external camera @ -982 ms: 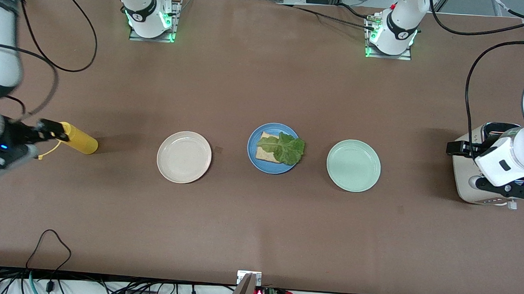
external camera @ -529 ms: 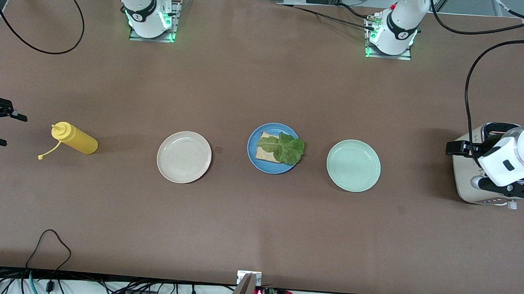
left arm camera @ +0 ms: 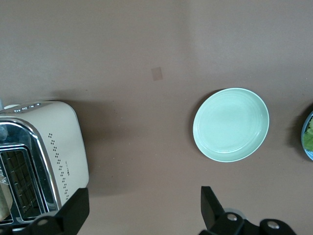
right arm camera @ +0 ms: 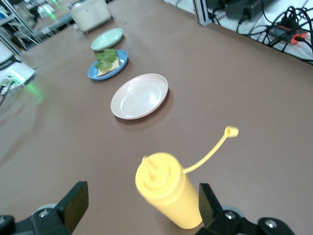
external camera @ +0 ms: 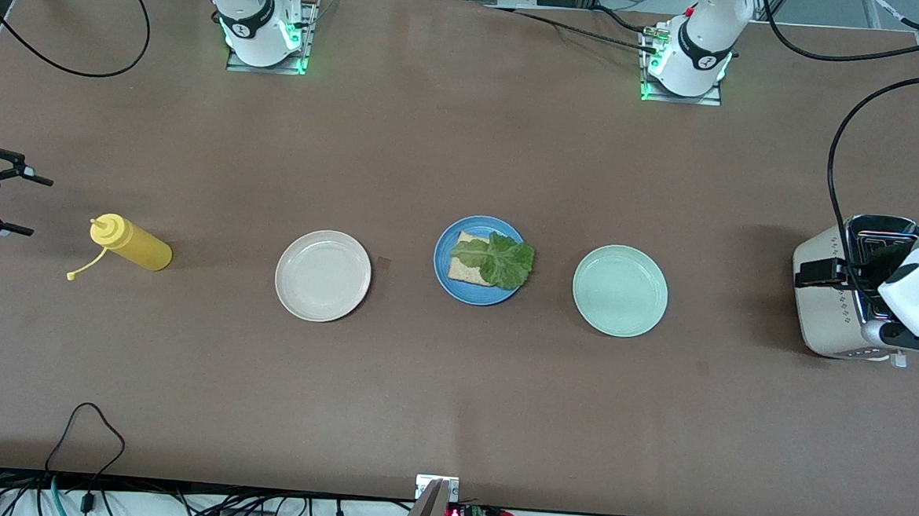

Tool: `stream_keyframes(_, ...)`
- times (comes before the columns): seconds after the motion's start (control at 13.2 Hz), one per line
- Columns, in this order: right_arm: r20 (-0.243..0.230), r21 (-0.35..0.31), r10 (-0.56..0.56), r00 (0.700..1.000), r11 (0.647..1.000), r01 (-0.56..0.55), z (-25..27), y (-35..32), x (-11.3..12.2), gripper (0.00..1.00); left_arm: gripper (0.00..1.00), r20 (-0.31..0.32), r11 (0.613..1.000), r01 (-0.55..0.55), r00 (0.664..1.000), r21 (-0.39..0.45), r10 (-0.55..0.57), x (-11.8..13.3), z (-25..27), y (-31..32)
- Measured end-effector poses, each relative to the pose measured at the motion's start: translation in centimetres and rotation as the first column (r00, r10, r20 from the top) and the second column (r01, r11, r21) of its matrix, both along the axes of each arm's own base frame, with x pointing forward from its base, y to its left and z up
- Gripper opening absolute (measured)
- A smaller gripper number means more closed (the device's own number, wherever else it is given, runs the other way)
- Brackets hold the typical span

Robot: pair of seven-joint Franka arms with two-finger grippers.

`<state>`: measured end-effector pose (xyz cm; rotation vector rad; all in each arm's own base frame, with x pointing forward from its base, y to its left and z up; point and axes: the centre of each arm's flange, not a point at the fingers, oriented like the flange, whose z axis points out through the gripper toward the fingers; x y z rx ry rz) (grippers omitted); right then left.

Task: Make sandwich in blue plate with both arms
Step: 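Grasp the yellow squeeze bottle with the right gripper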

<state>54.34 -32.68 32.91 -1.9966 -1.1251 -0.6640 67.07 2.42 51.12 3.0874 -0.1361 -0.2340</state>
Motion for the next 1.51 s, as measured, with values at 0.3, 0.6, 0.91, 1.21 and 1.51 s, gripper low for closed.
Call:
stream_keyframes(0.3, 0.046, 0.170, 0.011, 0.999, 0.985, -0.019, -6.1, -1.7, -2.3, 1.00, 1.00, 0.001, 1.000, 0.000, 1.000, 0.000, 0.000, 0.0, 0.0, 0.0)
stream_keyframes(0.6, 0.067, 0.246, 0.014, 0.998, 0.969, -0.030, -10.7, -0.8, -2.3, 1.00, 1.00, 0.005, 1.000, -0.006, 1.000, 0.001, 0.006, 0.0, 0.1, 0.4)
stream_keyframes(0.91, 0.140, 0.259, 0.015, 0.990, 0.964, -0.051, -10.7, -0.6, -1.9, 1.00, 1.00, 0.010, 1.000, -0.012, 1.000, 0.000, 0.012, 0.1, 0.2, 0.9)
stream_keyframes(1.21, 0.167, 0.291, 0.011, 0.986, 0.955, -0.059, -13.4, 0.0, -1.9, 1.00, 1.00, 0.136, 1.000, 0.008, 0.991, -0.008, -0.007, 1.8, 0.6, -0.8)
stream_keyframes(1.51, 0.186, 0.355, -0.033, 0.982, 0.934, -0.036, -16.6, 1.2, -1.5, 1.00, 1.00, 0.093, 1.000, 0.017, 0.996, -0.006, -0.016, 1.3, 0.0, -1.2)
